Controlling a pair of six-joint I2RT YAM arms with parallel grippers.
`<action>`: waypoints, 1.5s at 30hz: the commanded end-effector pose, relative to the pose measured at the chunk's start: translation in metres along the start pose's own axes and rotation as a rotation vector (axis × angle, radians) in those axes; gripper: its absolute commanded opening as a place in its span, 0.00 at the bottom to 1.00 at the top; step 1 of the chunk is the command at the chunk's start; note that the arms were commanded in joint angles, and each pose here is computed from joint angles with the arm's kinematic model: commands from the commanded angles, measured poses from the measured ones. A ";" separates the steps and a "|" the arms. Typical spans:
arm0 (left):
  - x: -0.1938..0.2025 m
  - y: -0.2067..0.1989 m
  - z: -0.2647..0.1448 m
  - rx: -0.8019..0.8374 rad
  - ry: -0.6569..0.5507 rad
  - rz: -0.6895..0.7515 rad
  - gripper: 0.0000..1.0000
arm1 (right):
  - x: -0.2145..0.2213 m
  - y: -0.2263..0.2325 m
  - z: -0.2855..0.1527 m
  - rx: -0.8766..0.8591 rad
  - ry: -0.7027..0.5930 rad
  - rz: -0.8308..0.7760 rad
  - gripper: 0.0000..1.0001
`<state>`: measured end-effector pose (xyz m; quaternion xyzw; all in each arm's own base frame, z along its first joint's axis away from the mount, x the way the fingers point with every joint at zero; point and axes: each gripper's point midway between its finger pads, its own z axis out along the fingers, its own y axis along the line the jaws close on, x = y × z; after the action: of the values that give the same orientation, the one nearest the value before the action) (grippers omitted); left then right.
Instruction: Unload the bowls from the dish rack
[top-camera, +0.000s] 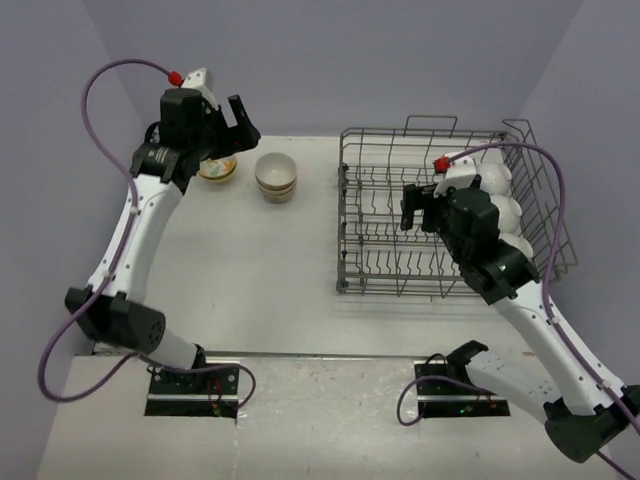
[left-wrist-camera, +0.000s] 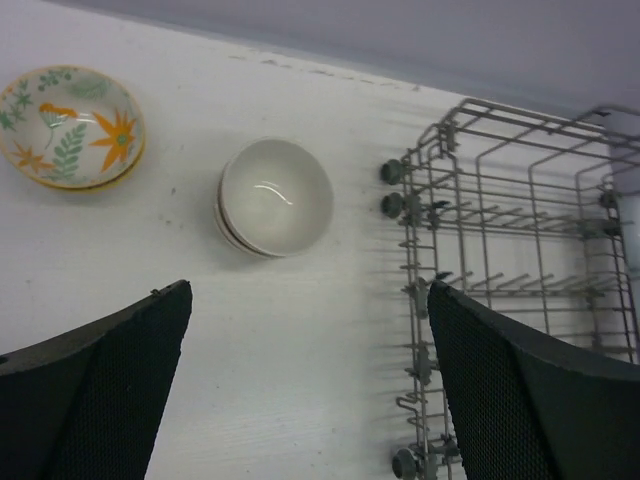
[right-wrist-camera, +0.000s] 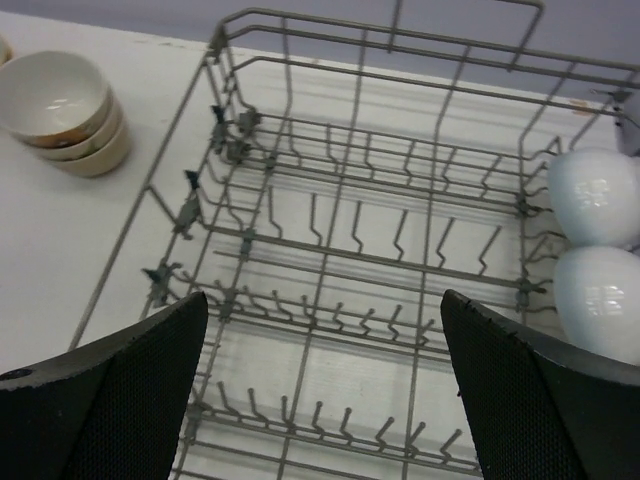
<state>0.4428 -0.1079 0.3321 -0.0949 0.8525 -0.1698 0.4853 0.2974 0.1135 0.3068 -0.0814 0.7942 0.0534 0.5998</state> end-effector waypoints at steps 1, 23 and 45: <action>0.019 -0.039 -0.047 0.156 -0.055 0.043 1.00 | 0.001 -0.049 0.007 0.225 -0.010 0.087 0.99; 0.179 0.032 -0.120 0.166 -0.016 0.219 1.00 | 0.049 -0.196 0.148 0.791 0.524 -0.483 0.99; 0.190 0.029 -0.114 0.165 0.032 0.233 1.00 | 0.105 -0.245 0.186 0.686 0.675 -0.489 0.99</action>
<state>0.2417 -0.1204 0.2148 0.0373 0.8591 -0.1883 0.4744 0.4861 -0.0996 0.1478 -0.0723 0.8728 -0.3955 0.2766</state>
